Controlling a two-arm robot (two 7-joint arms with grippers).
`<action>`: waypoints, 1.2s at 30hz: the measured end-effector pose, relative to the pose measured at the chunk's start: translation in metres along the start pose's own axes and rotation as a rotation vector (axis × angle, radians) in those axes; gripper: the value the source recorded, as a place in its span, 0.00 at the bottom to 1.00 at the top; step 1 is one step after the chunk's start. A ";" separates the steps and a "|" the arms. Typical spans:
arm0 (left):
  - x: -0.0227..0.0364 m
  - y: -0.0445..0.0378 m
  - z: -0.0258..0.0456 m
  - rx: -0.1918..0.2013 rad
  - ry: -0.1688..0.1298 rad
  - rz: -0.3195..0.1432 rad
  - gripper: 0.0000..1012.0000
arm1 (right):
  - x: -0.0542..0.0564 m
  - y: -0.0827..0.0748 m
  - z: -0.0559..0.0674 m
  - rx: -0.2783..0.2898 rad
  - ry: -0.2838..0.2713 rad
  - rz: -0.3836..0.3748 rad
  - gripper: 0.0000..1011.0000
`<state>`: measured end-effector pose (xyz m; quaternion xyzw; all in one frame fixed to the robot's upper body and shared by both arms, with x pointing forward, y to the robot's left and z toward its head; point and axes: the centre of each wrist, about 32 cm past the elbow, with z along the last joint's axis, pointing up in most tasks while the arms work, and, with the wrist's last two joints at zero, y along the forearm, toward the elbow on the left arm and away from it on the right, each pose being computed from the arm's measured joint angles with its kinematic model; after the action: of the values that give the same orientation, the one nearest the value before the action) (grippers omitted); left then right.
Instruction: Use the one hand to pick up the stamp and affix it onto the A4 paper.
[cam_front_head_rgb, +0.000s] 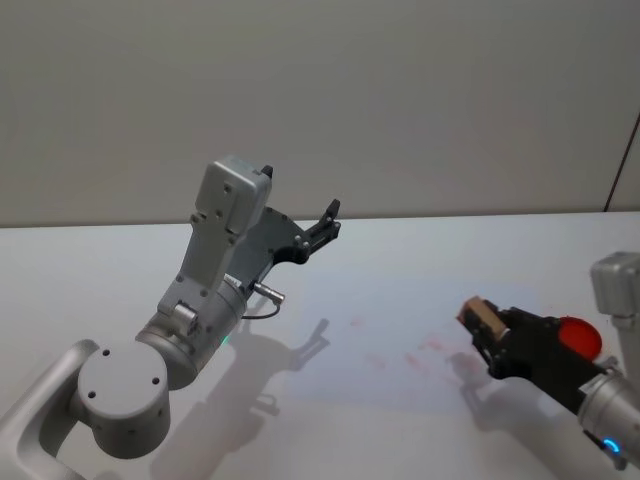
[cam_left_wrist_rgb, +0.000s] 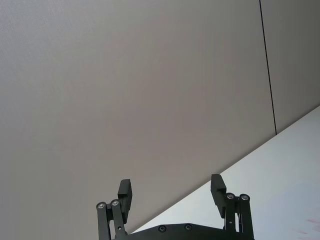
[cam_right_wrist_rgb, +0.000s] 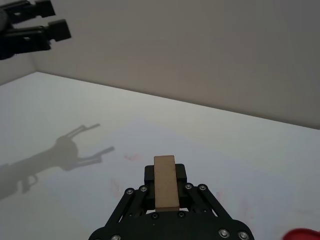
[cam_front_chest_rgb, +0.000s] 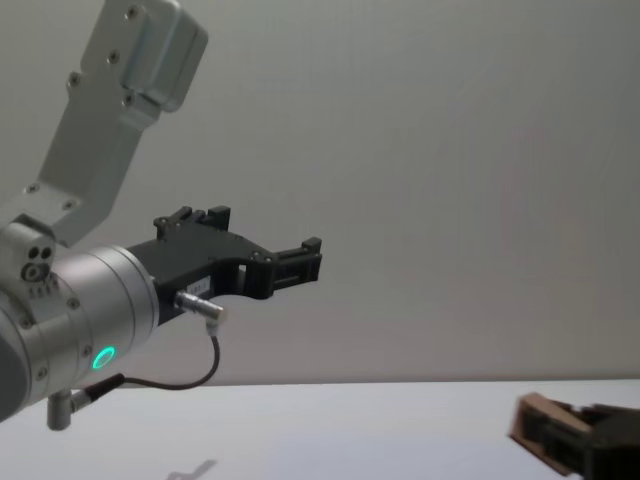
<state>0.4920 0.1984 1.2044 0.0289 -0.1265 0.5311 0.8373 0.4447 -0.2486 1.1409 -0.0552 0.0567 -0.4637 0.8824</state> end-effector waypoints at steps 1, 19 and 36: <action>0.0000 0.0000 0.0000 0.000 0.000 0.000 0.99 | 0.002 -0.001 -0.001 -0.003 -0.002 -0.008 0.22; 0.0000 0.0000 0.0000 0.000 0.000 0.000 0.99 | 0.041 -0.019 -0.022 -0.071 -0.047 -0.190 0.22; 0.0000 0.0000 0.0000 0.000 0.000 0.000 0.99 | 0.056 -0.018 -0.035 -0.127 -0.070 -0.279 0.22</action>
<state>0.4920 0.1984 1.2044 0.0289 -0.1265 0.5310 0.8374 0.4564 -0.3070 1.1063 -0.1345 0.0468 -0.5751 0.8056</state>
